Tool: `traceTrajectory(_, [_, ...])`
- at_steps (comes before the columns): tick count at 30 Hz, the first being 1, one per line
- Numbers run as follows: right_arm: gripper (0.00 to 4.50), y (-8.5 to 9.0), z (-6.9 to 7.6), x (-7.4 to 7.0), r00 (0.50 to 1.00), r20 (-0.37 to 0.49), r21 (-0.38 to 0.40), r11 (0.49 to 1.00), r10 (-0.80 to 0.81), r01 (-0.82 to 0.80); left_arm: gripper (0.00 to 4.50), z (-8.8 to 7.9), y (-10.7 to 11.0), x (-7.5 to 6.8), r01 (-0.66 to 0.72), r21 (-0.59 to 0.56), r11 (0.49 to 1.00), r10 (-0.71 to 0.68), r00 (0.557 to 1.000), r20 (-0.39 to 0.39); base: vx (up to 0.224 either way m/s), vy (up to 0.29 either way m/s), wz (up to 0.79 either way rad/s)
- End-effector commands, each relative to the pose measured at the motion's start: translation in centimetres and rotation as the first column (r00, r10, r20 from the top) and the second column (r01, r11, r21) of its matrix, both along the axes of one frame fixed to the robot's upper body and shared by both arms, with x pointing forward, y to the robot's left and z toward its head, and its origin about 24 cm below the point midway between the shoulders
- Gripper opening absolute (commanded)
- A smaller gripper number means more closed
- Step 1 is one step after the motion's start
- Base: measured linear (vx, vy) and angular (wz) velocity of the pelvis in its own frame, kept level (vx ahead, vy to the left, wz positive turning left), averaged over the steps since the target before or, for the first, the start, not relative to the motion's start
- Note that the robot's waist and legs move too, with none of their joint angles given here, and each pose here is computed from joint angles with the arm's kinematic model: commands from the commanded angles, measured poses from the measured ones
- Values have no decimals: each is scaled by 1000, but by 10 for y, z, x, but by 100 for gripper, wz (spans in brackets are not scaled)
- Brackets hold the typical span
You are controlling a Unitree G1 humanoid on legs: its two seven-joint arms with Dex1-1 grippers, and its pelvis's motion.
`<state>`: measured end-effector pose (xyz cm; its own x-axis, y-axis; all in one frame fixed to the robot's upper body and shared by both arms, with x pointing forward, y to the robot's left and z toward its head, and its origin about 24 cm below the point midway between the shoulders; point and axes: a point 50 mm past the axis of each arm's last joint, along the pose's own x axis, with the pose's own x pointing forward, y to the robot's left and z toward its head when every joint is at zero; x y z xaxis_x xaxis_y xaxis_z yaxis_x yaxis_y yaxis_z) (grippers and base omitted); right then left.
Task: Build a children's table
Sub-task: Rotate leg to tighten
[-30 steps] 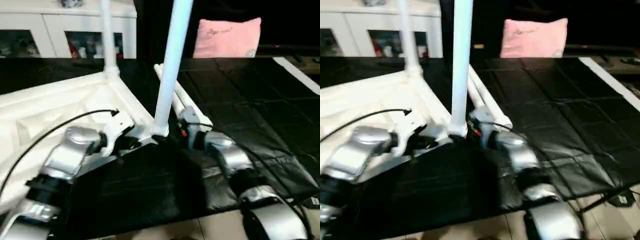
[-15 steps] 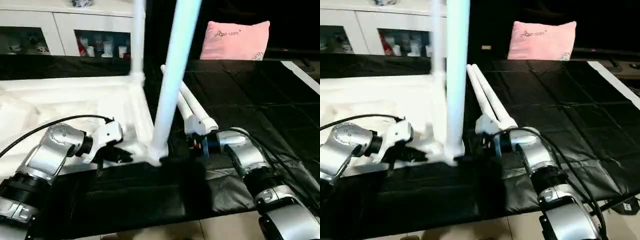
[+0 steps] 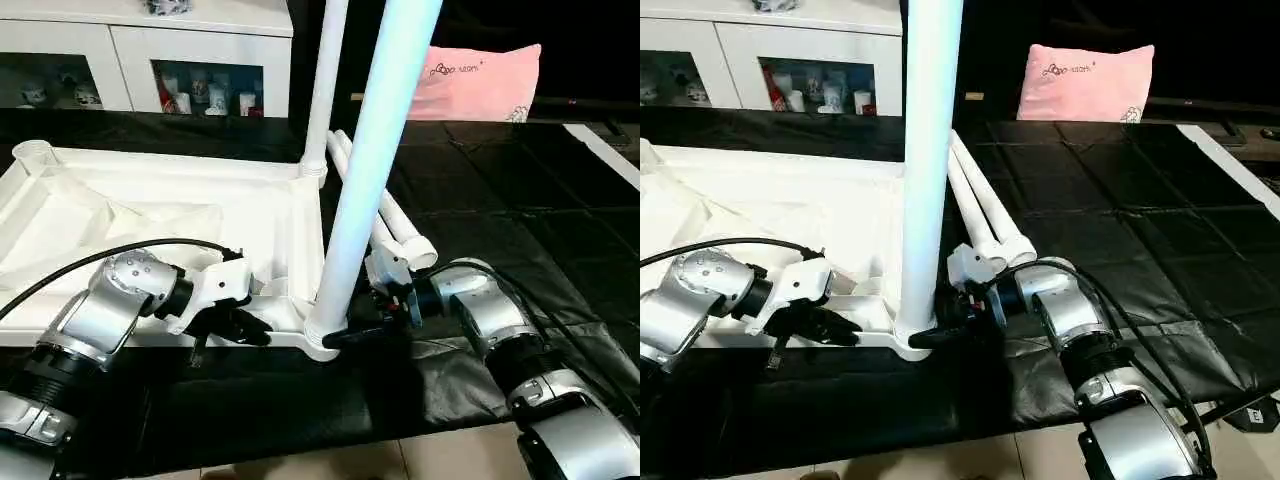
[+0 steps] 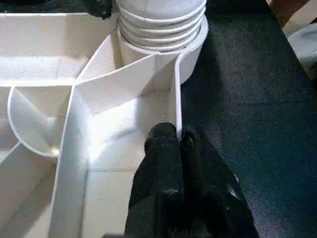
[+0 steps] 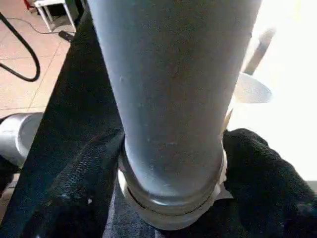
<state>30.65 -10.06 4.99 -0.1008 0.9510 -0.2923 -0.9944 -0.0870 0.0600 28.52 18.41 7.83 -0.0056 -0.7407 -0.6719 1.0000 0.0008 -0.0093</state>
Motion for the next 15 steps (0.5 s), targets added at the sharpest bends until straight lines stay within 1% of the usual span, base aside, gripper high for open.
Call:
traceTrajectory(1, [301,-2,4,1,1000,9,3,1000,21,-21,0,6,-12,-1,104,3,995,-104,995,7,0,0,0])
traceTrajectory(4, [277,-3,2,-2,999,0,4,999,32,-32,0,6,-13,-1,104,0,995,-104,995,6,0,0,0])
traceTrajectory(7, [270,-3,0,-4,999,-12,4,999,32,-32,0,5,-13,-1,95,-6,995,-95,995,4,0,0,0])
traceTrajectory(10, [267,-2,-3,-5,999,-38,20,1000,5,-4,0,3,-12,1,54,-20,998,-54,999,4,0,0,0])
traceTrajectory(12, [266,1,-5,-3,996,-72,37,998,-57,59,0,3,-12,5,-11,-43,999,12,1000,10,0,0,0])
traceTrajectory(13, [266,5,-9,0,984,-109,35,988,-144,149,0,4,-16,9,-82,-86,993,84,996,18,0,0,0])
traceTrajectory(15, [265,9,-15,3,963,-130,11,971,-237,240,0,6,-21,11,-132,-137,982,135,991,16,0,0,0])
